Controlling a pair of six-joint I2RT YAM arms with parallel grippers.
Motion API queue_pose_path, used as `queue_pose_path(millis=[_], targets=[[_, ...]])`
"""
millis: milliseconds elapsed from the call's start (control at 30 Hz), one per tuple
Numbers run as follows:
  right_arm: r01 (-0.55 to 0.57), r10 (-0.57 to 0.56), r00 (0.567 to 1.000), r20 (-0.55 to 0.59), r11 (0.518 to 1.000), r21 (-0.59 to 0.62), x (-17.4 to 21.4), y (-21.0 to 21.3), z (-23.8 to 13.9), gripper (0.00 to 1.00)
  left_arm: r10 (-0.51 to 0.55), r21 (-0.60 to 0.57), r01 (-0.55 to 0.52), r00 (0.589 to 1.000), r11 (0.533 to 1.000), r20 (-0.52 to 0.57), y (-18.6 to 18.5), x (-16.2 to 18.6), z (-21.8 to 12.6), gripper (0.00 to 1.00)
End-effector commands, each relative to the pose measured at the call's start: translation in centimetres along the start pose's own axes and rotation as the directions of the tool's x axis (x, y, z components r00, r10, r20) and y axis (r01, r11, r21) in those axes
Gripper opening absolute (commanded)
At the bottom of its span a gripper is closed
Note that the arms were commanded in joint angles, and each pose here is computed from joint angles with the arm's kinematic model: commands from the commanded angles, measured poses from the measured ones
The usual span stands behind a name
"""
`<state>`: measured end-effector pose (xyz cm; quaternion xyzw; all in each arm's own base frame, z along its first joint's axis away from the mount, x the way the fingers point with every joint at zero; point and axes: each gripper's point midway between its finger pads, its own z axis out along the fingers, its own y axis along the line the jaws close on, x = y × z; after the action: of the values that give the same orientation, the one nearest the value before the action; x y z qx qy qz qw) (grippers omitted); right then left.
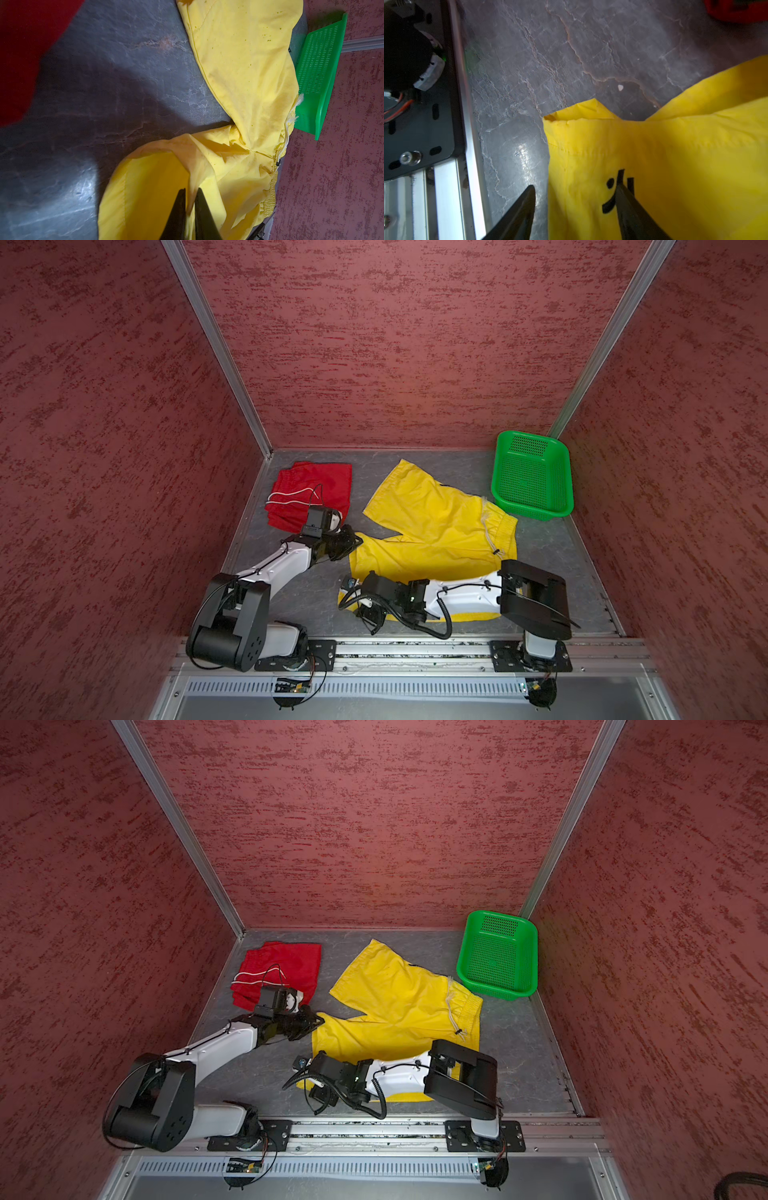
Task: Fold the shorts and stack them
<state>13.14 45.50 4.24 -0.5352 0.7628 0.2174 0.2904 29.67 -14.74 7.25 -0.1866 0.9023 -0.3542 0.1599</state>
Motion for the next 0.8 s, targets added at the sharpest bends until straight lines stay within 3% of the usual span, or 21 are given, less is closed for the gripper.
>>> queue_pose_path(millis=[0, 167, 367, 467, 633, 767], targets=[[0.049, -0.049, 0.997, 0.063, 0.999, 0.01, -2.4, 0.2, 0.5, 0.6, -0.009, 0.02, 0.01, 1.0, 1.0, -0.003, -0.1, 0.3, -0.4, 0.13], [0.055, -0.055, 0.995, 0.081, 0.998, -0.006, -2.8, 0.5, 0.8, 0.31, -0.013, 0.017, 0.013, 1.0, 1.0, 0.001, 0.0, 0.3, -0.5, 0.13], [0.07, -0.066, 0.995, 0.08, 0.996, -0.054, -1.8, 1.3, -0.3, 0.07, -0.012, 0.008, 0.012, 1.0, 1.0, 0.008, 0.3, -0.2, -0.4, 0.14], [0.085, -0.075, 0.992, 0.097, 0.992, -0.094, -1.4, 2.1, -1.2, 0.01, -0.012, 0.01, 0.012, 1.0, 1.0, 0.007, 0.3, -0.3, -0.5, 0.16], [0.12, -0.101, 0.985, 0.138, 0.982, -0.142, -0.5, 3.0, -2.6, 0.0, -0.017, -0.007, 0.017, 1.0, 1.0, 0.023, 0.5, -0.6, -1.5, 0.49], [0.117, -0.094, 0.98, 0.174, 0.984, -0.13, -0.2, 2.8, -3.8, 0.0, -0.043, -0.029, 0.045, 0.997, 0.999, 0.071, 1.5, -1.1, -3.2, 0.58]])
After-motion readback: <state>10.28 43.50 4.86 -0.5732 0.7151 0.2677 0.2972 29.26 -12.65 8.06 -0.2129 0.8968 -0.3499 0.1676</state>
